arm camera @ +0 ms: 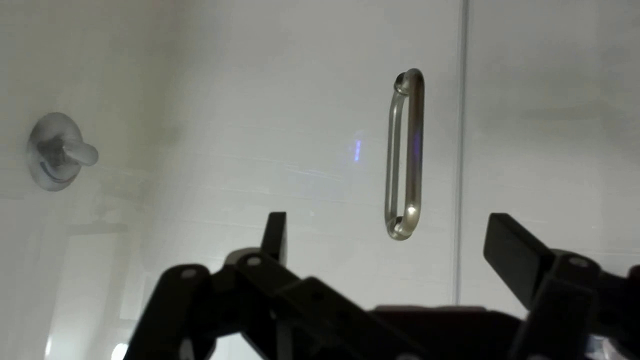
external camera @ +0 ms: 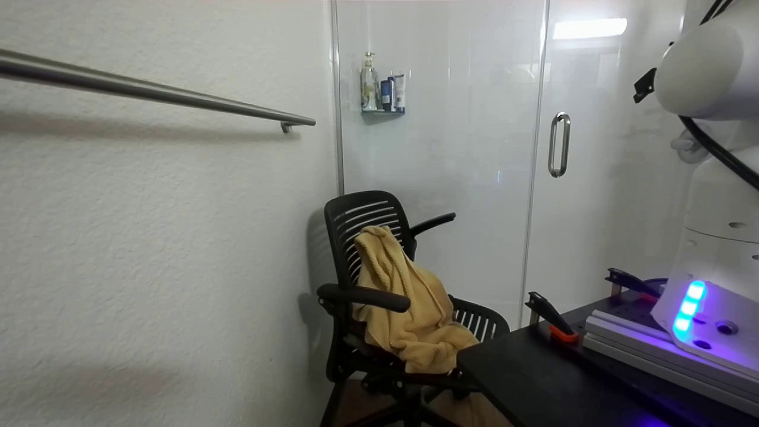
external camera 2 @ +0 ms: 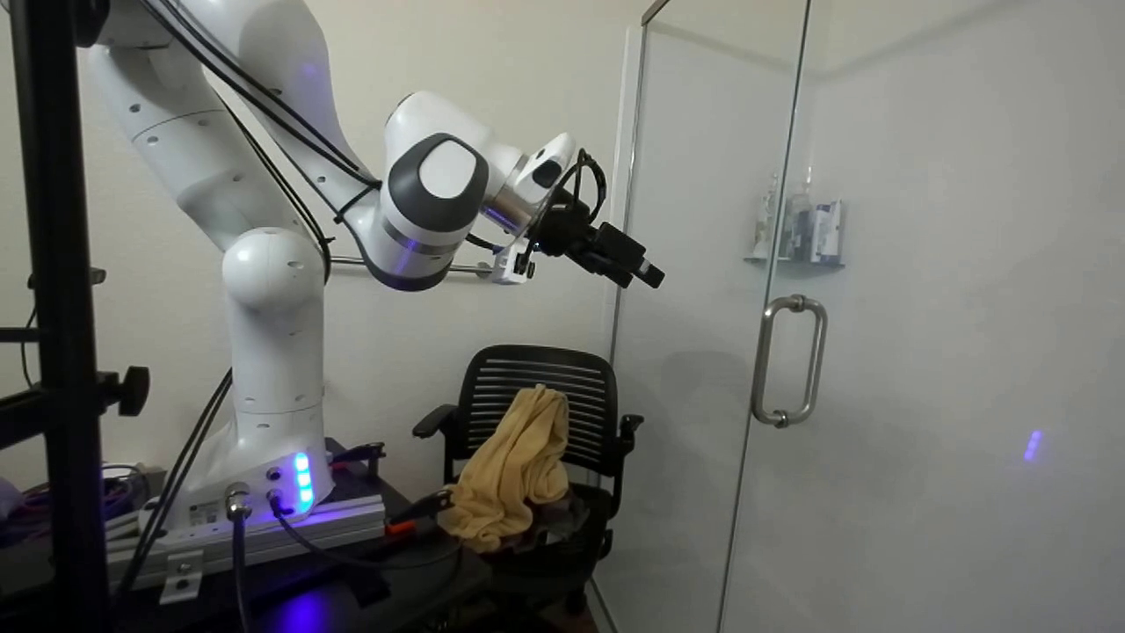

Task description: Open the glass door of the shower.

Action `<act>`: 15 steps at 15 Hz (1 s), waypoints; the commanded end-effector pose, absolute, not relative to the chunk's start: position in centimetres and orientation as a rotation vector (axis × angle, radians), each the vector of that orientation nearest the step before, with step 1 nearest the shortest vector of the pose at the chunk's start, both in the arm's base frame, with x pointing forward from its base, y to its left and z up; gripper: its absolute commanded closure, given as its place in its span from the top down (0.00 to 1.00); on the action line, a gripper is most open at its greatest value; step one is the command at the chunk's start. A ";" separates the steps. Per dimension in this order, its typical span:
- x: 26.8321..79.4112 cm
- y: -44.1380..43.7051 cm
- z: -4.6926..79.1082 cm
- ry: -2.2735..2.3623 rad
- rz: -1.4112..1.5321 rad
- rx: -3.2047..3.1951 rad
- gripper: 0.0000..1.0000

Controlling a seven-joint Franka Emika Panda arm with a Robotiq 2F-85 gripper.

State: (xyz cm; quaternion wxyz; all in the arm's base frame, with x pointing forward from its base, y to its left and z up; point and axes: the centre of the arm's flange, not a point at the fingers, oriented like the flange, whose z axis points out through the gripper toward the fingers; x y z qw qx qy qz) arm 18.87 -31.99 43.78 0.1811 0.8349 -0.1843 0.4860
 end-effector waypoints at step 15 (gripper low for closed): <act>33.1 -36.5 43.7 -0.539 1.310 2.543 1.00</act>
